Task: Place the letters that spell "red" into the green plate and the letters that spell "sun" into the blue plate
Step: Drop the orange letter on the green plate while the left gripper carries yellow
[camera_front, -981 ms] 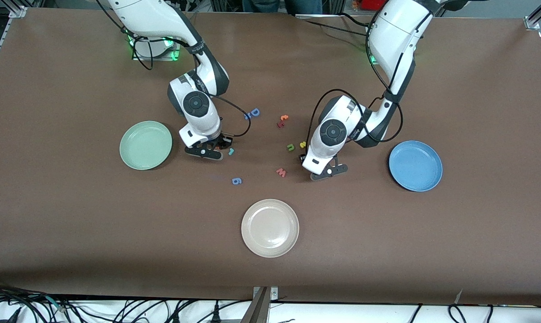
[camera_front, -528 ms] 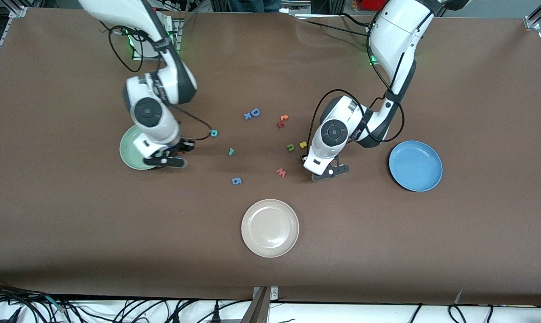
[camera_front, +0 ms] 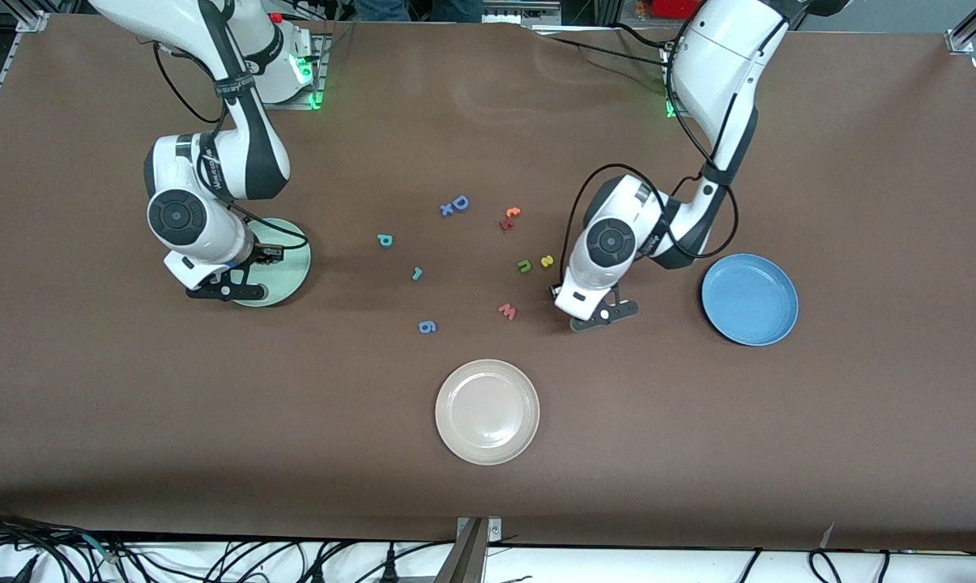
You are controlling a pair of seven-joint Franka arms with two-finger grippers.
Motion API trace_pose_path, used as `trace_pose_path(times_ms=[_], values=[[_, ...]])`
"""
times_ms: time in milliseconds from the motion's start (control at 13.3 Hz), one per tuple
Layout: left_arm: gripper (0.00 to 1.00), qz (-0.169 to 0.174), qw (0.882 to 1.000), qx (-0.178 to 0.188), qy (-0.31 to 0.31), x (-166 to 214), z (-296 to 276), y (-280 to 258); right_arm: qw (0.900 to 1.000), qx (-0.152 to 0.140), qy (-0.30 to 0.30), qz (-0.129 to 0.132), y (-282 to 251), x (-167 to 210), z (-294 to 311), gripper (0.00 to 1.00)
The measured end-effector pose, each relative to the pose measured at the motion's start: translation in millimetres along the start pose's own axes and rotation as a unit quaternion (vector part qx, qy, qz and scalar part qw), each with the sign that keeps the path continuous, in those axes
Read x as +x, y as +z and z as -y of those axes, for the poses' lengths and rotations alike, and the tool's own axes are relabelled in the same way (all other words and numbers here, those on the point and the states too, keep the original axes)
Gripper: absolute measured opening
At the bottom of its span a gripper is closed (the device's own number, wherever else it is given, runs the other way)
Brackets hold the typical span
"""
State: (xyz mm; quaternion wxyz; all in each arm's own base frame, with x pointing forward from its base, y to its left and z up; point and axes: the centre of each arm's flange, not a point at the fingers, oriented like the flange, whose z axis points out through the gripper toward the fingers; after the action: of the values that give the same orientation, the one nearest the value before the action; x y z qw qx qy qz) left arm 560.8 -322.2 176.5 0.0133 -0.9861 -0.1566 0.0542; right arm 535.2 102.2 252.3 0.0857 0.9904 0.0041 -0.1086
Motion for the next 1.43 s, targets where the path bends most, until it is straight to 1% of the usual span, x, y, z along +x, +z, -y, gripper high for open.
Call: trace_pose_path(times_ms=[302,453,604,830,981,1056,1132,1282,1433], values=[[0.27,-0.002,0.999,0.009,0.043,45,49,-37,1.0,-0.004,0.007,0.005,30,-6,-8,0.28],[0.27,0.004,0.997,0.016,0.081,65,80,-62,1.0,-0.01,0.007,0.009,49,-8,-8,0.28],[0.27,0.01,0.991,0.024,0.133,94,130,-87,1.0,-0.017,0.007,0.015,62,-8,-8,0.33],[0.27,0.025,0.976,0.021,0.216,130,210,-109,1.0,-0.019,0.007,0.016,66,-8,-8,0.63],[0.27,0.038,0.961,0.018,0.274,139,244,-108,1.0,-0.017,0.007,0.011,61,-6,-7,0.85],[0.27,0.046,0.955,0.016,0.293,140,254,-102,1.0,-0.015,0.007,0.008,57,-5,-6,0.96],[0.27,0.057,0.951,0.016,0.304,137,262,-92,1.0,-0.013,0.012,0.004,53,-4,-5,1.0],[0.27,0.081,0.948,0.016,0.309,129,271,-71,0.999,-0.005,0.033,-0.005,43,-6,10,1.0],[0.27,0.095,0.947,0.017,0.307,126,275,-54,0.997,0.006,0.071,-0.013,31,-14,50,1.0]])
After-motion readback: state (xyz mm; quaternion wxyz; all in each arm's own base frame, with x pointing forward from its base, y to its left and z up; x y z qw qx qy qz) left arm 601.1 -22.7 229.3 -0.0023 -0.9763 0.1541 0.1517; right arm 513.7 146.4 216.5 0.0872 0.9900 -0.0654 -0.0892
